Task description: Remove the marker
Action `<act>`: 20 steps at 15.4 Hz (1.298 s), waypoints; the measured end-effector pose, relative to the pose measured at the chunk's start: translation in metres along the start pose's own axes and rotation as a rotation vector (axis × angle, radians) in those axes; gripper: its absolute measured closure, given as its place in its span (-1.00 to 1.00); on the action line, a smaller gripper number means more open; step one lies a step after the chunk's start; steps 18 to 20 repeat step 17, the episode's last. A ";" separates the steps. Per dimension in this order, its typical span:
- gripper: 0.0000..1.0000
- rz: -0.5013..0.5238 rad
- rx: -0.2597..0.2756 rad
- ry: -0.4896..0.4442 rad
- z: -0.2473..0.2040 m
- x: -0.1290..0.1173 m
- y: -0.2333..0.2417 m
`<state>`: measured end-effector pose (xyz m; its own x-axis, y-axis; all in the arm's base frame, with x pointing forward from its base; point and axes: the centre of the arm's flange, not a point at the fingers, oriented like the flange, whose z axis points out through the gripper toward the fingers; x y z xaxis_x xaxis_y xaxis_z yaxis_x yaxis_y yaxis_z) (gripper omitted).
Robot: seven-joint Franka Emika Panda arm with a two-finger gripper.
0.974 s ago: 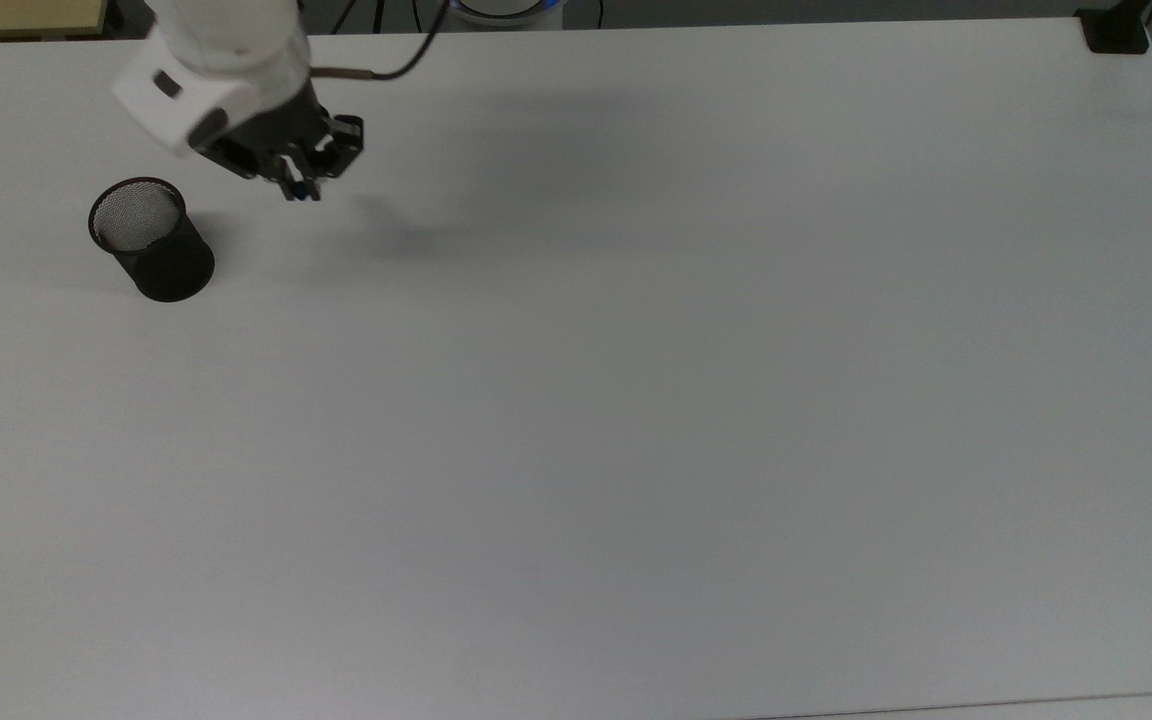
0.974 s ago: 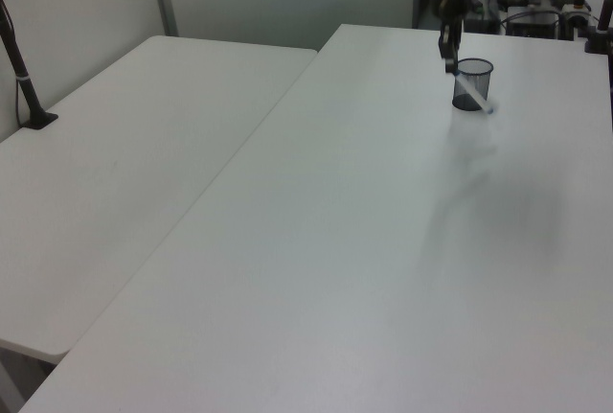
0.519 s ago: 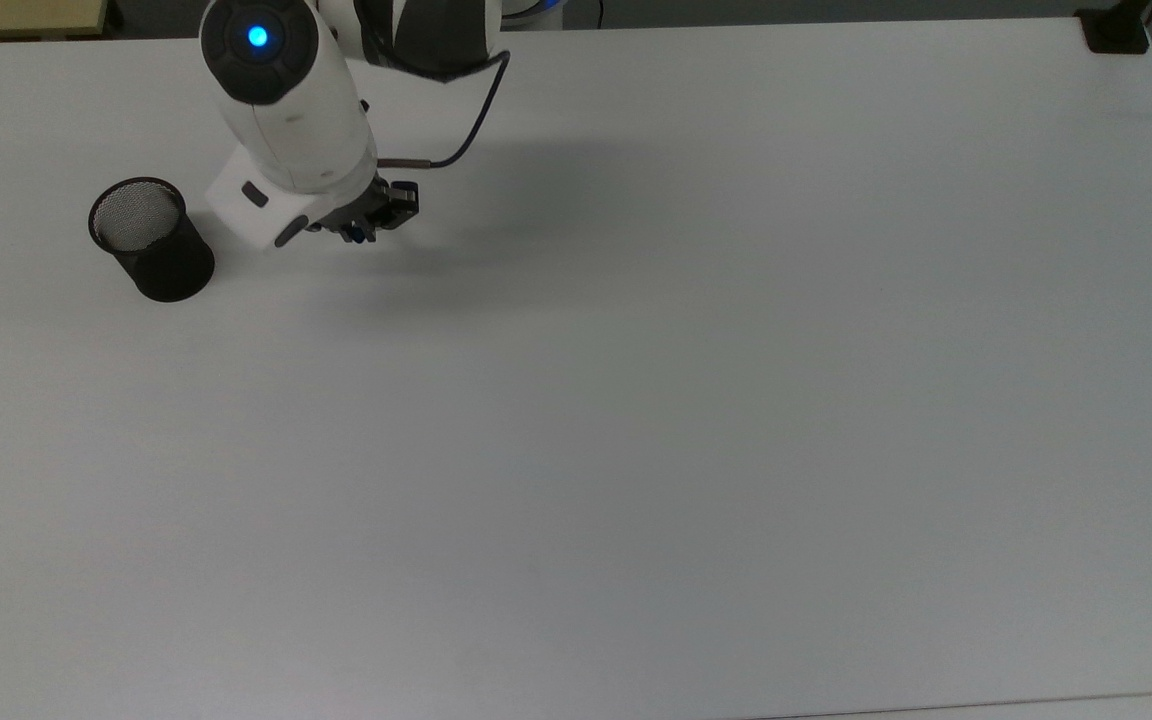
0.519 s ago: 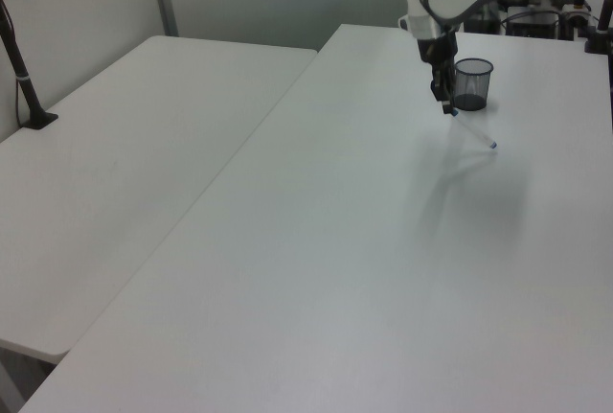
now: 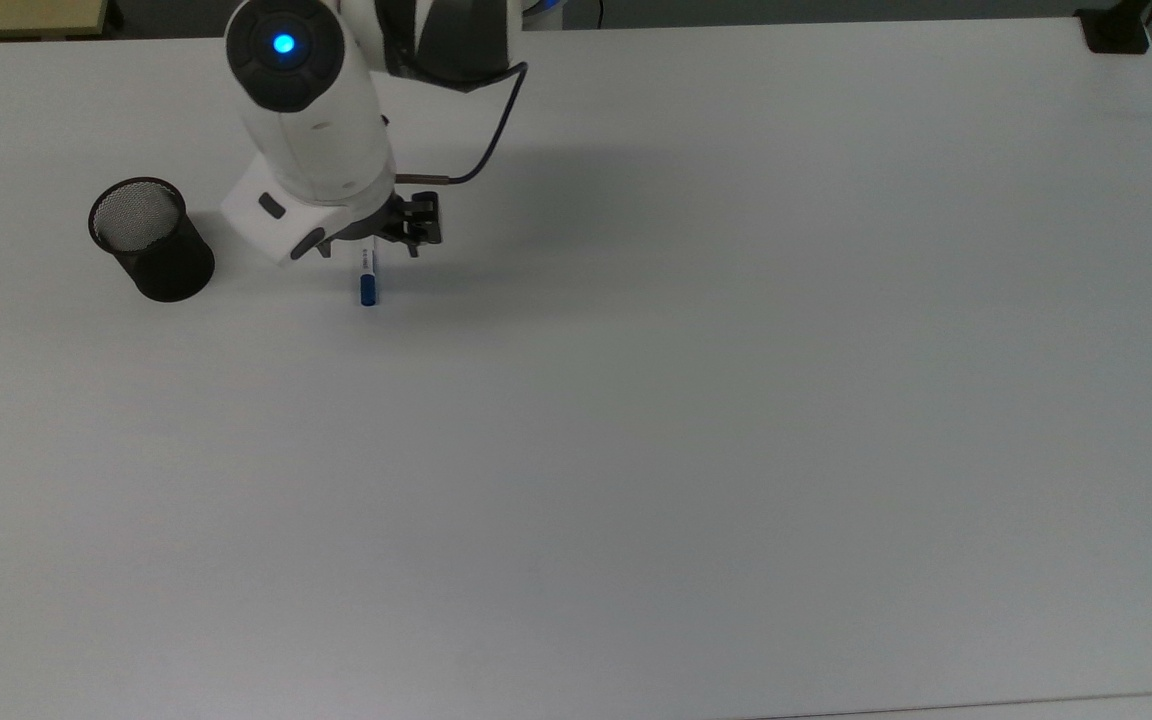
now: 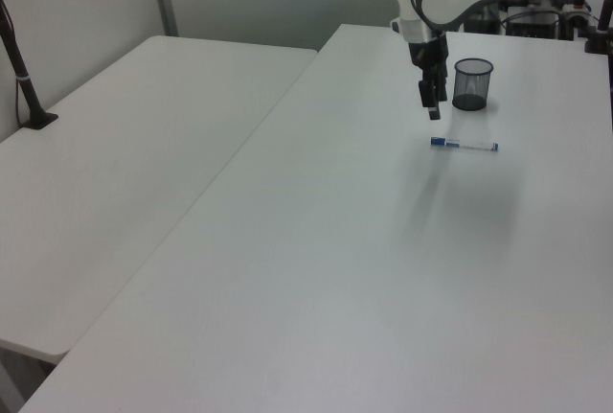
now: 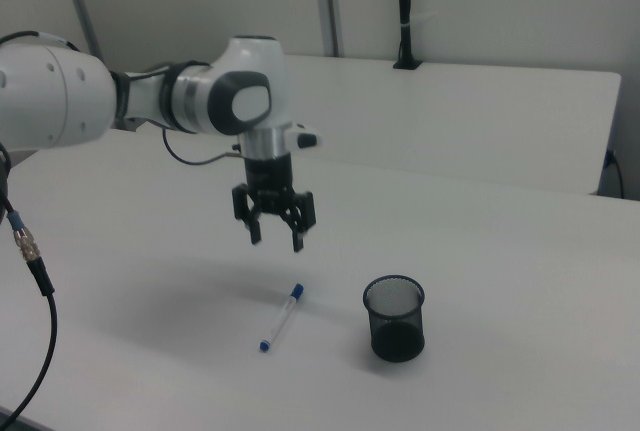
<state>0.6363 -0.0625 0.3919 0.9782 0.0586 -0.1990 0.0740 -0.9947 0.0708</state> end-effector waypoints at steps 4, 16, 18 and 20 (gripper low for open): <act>-1.00 0.030 -0.016 0.094 -0.054 -0.002 -0.044; -1.00 0.152 0.020 0.246 -0.195 -0.096 -0.088; -1.00 0.155 0.021 0.244 -0.195 -0.096 -0.088; -1.00 0.155 0.021 0.244 -0.195 -0.096 -0.088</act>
